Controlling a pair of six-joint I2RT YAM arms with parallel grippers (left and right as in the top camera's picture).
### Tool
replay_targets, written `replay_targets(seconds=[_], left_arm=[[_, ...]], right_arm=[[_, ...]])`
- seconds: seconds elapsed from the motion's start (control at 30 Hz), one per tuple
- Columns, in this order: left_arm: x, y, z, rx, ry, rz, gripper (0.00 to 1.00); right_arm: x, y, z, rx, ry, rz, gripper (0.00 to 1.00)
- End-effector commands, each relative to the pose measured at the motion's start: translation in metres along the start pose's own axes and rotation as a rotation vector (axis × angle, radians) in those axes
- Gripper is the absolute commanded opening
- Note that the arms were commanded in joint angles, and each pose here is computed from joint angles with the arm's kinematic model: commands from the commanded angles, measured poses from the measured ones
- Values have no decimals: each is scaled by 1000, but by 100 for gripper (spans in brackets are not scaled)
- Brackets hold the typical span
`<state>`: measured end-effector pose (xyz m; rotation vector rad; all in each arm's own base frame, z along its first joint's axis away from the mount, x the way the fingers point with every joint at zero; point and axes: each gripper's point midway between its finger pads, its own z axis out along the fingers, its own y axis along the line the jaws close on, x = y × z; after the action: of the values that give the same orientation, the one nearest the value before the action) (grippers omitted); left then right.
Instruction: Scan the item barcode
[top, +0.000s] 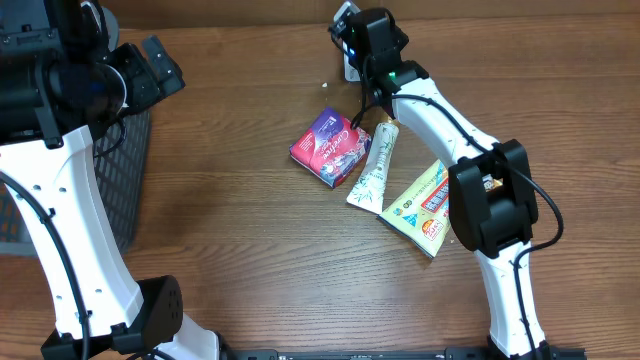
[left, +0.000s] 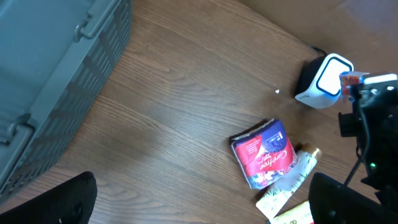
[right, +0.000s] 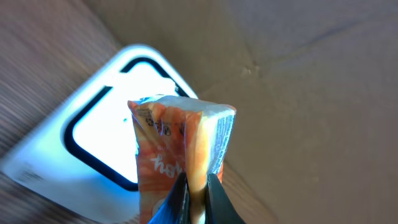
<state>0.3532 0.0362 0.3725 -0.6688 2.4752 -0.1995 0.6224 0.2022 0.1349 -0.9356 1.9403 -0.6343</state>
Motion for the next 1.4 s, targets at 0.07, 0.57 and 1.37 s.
replay_targets(seconds=[0.07, 0.57, 1.37], left_arm=[[0, 1, 1, -6, -1, -3, 100], [0, 1, 1, -6, -1, -3, 100], [0, 1, 1, -6, -1, -3, 100]], right_arm=[[-10, -24, -2, 83, -20, -105, 4], [-28, -22, -2, 61, -111, -53, 4], [340, -192, 2, 428, 577, 1090, 4]])
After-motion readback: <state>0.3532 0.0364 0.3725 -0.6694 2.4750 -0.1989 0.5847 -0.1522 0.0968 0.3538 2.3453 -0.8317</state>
